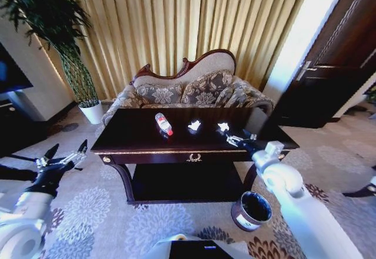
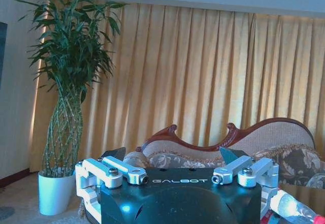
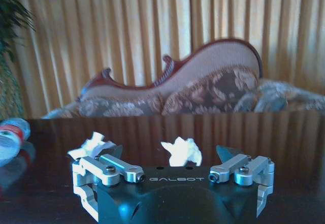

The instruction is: Move to the front of the table and place the trash on the table into the trash bin.

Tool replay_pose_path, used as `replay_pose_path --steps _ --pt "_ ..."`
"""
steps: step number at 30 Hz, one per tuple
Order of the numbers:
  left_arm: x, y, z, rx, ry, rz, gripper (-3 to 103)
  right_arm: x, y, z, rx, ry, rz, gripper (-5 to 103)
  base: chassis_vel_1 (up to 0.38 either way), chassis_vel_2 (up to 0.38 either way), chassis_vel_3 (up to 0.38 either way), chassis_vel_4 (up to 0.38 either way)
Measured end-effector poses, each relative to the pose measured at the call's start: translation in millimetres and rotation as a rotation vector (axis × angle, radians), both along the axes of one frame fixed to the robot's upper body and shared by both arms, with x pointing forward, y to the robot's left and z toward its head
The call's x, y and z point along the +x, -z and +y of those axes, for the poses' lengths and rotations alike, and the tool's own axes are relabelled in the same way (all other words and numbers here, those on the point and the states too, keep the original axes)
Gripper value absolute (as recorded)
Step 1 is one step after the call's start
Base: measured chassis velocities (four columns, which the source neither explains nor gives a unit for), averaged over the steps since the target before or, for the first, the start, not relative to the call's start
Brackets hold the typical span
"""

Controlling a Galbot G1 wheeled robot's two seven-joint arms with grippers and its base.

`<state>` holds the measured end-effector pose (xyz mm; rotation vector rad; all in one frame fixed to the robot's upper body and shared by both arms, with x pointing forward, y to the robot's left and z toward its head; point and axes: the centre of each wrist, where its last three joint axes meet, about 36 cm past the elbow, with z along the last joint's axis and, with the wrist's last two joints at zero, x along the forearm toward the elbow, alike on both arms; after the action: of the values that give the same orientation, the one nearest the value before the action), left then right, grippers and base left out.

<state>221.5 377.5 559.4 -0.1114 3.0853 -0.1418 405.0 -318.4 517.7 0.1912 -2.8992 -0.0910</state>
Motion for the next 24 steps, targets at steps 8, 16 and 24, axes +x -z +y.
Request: replay_pose_path --steps 8,16,24 --pt "-3 -1 -5 -0.005 0.004 0.001 100 56 -16 10 -0.014 0.019 0.038 100 0.0 0.0 0.0 0.0" --pt "-3 -2 -6 -0.008 0.002 -0.001 100 100 -9 24 -0.063 0.099 0.151 100 0.0 0.0 0.0 0.0" --pt "-3 0 -5 -0.013 -0.003 0.003 100 124 -4 33 -0.06 0.13 0.19 100 0.0 0.0 0.0 0.0"
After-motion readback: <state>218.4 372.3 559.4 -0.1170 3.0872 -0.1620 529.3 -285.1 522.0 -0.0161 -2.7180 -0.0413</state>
